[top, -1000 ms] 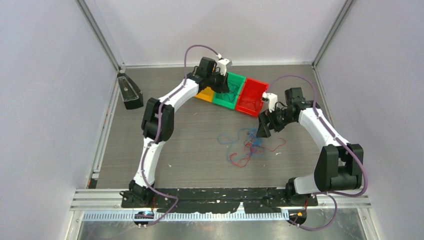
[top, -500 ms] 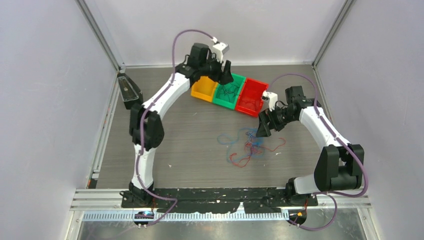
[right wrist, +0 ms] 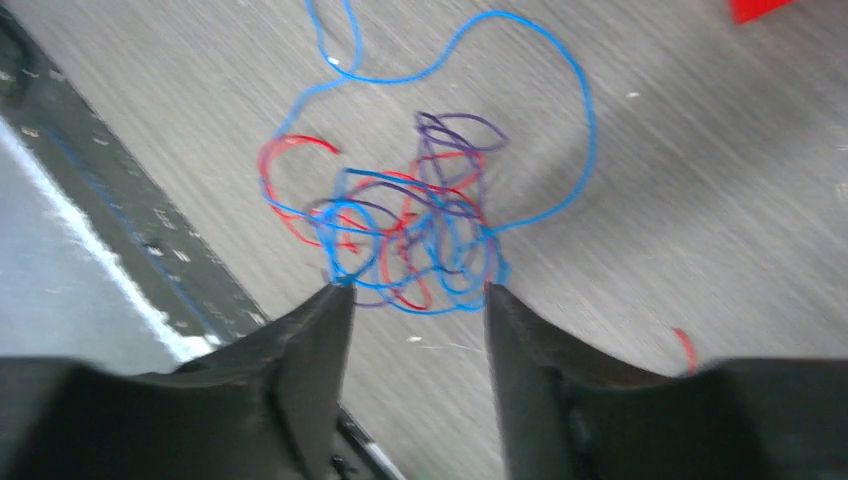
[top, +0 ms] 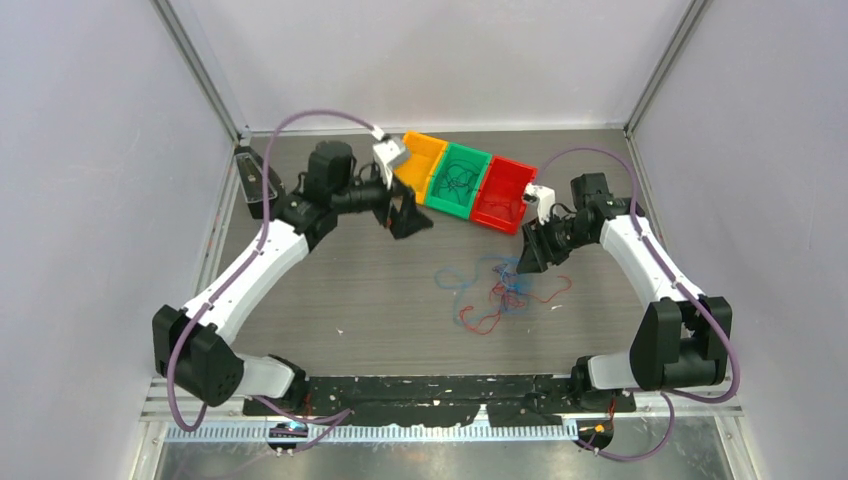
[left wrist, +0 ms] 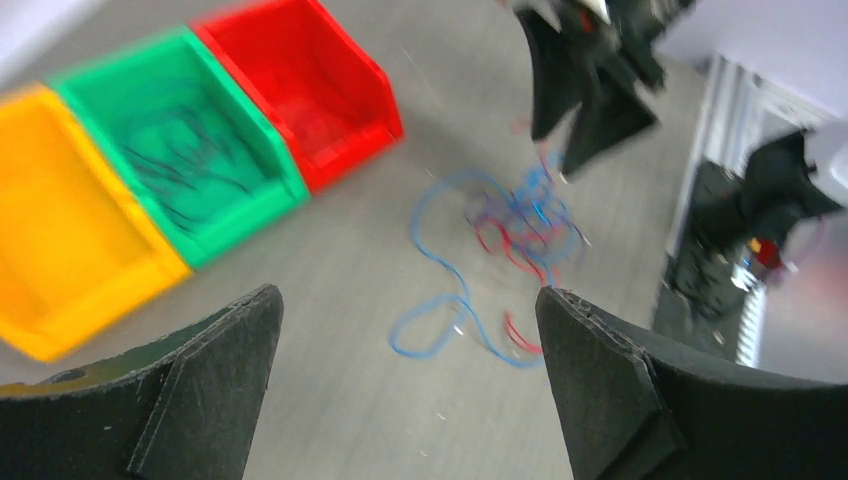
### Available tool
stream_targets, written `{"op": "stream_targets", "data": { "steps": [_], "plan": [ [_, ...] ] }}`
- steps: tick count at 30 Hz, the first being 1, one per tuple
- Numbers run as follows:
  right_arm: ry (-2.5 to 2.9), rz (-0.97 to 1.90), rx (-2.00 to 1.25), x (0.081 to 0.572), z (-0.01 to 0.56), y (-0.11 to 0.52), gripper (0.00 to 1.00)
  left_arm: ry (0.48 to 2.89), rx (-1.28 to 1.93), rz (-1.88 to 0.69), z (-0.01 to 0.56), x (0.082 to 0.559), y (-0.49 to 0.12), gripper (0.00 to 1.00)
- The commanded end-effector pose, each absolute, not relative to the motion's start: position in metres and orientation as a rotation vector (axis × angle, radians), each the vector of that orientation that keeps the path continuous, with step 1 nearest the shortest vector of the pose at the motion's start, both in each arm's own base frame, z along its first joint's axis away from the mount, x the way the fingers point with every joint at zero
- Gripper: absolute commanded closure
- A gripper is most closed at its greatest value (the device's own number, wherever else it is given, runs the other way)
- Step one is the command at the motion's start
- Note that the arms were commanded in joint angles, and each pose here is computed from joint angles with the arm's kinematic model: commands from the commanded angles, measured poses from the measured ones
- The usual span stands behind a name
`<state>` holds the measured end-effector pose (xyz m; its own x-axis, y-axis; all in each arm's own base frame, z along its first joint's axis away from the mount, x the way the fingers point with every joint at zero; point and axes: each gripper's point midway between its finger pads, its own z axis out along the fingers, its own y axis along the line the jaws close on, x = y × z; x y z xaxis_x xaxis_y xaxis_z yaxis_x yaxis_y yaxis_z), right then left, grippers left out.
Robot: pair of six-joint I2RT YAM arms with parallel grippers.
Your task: Untangle the cables
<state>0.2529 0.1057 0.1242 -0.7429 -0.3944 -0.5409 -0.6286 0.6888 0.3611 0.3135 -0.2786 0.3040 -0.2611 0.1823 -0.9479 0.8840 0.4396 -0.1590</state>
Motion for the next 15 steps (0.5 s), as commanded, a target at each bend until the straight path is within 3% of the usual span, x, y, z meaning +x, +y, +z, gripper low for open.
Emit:
{"op": "stream_targets", "data": {
  "steps": [1,3,5,15],
  "plan": [
    [2.318,0.972,-0.825,0.248,0.154,0.136,0.56,1.753,1.049,-1.099,0.252,0.258,-0.286,0.00],
    [2.256,1.018,-0.844,0.248,0.164,0.146,0.84,1.749,1.084,-1.137,0.233,0.239,-0.288,0.00],
    [2.207,1.046,-0.857,0.247,0.170,0.155,0.93,1.716,1.110,-1.151,0.226,0.229,-0.292,0.03],
    [1.940,1.112,-1.059,0.218,0.221,0.201,0.95,1.425,1.379,-1.092,0.231,0.212,-0.319,0.06]
  ]
}}
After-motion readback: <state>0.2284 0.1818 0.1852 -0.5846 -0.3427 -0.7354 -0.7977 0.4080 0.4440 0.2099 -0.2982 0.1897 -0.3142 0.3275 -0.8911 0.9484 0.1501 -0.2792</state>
